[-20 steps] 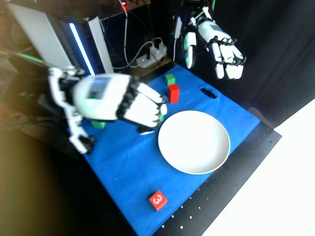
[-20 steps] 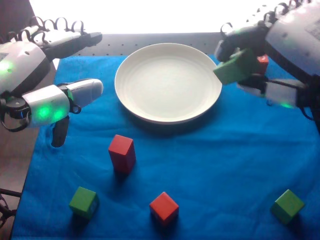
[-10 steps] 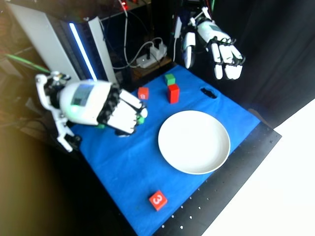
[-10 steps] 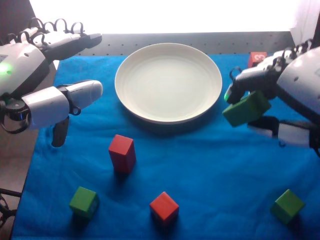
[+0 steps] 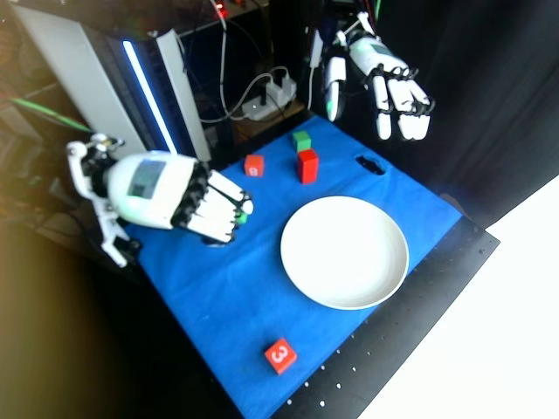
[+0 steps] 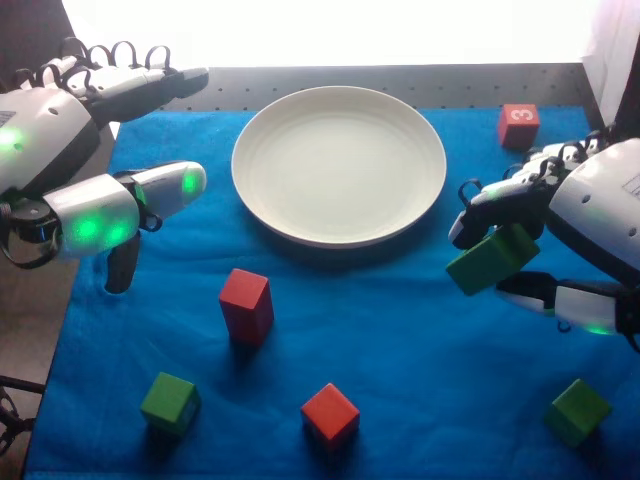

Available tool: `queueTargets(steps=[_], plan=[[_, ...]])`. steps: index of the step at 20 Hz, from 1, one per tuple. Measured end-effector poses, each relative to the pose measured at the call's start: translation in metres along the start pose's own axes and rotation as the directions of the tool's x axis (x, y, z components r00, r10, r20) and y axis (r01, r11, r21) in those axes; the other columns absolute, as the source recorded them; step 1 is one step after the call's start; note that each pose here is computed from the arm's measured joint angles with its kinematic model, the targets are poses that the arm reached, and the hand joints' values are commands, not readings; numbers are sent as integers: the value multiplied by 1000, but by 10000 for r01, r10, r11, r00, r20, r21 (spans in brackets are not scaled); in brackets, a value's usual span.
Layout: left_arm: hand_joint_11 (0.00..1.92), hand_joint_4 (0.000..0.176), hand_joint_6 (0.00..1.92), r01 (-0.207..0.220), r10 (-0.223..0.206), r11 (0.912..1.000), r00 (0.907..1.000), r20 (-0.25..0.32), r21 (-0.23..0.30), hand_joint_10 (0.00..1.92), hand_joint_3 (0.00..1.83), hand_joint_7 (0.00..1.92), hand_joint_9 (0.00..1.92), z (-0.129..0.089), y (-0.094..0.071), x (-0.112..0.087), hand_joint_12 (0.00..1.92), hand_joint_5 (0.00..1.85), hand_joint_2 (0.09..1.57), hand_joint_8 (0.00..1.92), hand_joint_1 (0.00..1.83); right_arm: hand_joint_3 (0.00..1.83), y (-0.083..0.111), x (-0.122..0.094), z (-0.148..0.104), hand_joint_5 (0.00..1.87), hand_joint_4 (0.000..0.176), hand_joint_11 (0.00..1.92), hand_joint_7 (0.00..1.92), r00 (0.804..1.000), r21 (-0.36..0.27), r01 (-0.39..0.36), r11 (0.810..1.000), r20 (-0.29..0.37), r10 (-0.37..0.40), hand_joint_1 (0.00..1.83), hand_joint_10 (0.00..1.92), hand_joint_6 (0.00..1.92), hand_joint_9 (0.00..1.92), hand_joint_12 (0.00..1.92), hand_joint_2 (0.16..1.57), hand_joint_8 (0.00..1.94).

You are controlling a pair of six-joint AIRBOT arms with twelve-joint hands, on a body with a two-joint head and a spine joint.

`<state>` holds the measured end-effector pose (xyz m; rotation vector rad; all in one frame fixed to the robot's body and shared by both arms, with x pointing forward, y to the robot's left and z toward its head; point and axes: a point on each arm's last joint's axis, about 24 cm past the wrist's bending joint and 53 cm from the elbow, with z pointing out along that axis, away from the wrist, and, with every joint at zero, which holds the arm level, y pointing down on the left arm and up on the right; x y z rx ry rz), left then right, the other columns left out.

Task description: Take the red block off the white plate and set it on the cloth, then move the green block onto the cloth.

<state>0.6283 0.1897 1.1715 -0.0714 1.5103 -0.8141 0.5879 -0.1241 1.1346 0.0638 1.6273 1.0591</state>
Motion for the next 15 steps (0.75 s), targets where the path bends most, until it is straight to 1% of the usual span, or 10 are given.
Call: queueTargets(steps=[1, 2, 5, 7, 8, 11, 12, 13, 14, 15], plan=[[0, 123, 3, -7, 7, 10000, 10000, -2, 14, 6, 0, 282, 279, 0, 0, 0, 836, 335, 1248, 2, 236, 0, -2, 1, 0, 666, 0, 535, 681, 10000, 57, -11, 10000, -9, 11, 1293, 1213, 791, 631, 1658, 1000, 993], [0, 132, 0, -19, 19, 10000, 10000, -14, 40, 0, 0, 270, 264, 0, -1, 0, 813, 317, 1251, 0, 228, 0, -6, 1, 0, 549, 0, 278, 523, 10000, 180, -61, 9998, -10, 61, 1234, 1139, 729, 445, 1706, 967, 887], [0, 134, 3, -11, 11, 10000, 10000, -5, 29, 2, 0, 278, 268, 0, -1, 0, 788, 323, 1246, 3, 222, 0, -9, 0, 0, 469, 0, 150, 451, 9999, 290, -110, 9995, 52, 108, 1196, 1170, 786, 343, 1763, 924, 866], [0, 128, 1, -4, 4, 10000, 10000, 4, 18, 2, 1, 278, 267, 0, -1, 0, 788, 319, 1251, 2, 228, 0, -10, 1, -1, 419, 0, 220, 391, 9999, 325, -107, 9994, 1, 107, 1146, 1301, 798, 312, 1829, 920, 932], [0, 132, 0, -6, 6, 10000, 10000, 9, 24, 1, 1, 268, 256, 0, -1, 0, 767, 313, 1251, 1, 210, 0, -10, 1, -1, 392, 0, 171, 352, 9999, 328, -114, 9994, 7, 114, 1164, 1334, 808, 268, 1860, 913, 978], [0, 120, 3, 3, -3, 10000, 10000, 70, 36, 2, 2, 277, 247, -1, -1, -1, 641, 326, 1256, 1, 225, 0, -11, 0, -1, 387, 0, 191, 343, 9999, 346, -131, 9993, 30, 130, 1188, 1393, 811, 265, 1914, 900, 984], [0, 91, 1, 25, -26, 10000, 9999, 108, 41, 3, 3, 259, 246, -2, -2, -1, 717, 313, 1273, 1, 251, 0, -9, -1, -2, 373, 0, 179, 371, 9998, 328, -168, 9993, 103, 165, 1188, 1421, 890, 294, 1872, 924, 1076], [0, 91, 1, 98, -98, 10000, 9998, 164, -1, 3, 3, 259, 246, -3, -2, -2, 717, 313, 1273, 1, 251, 0, -8, -4, -3, 373, 0, 179, 371, 9997, 299, -163, 9994, 177, 158, 1188, 1421, 890, 294, 1872, 924, 1076], [0, 103, 0, 67, -68, 10000, 9998, 197, 67, 5, 0, 269, 266, -5, -4, -4, 773, 300, 1263, 1, 281, 0, -5, -10, -5, 312, 0, 154, 332, 9994, 227, -122, 9997, 326, 115, 1136, 1382, 986, 270, 1788, 966, 1148], [21, 105, 1, 22, -28, 9998, 9995, 330, 186, 10, 0, 281, 281, -6, -7, -8, 795, 299, 1260, 5, 286, 0, -1, -20, -7, 301, 0, 203, 341, 9980, 100, -62, 9999, 636, 55, 1098, 1405, 1013, 279, 1778, 987, 1189]])
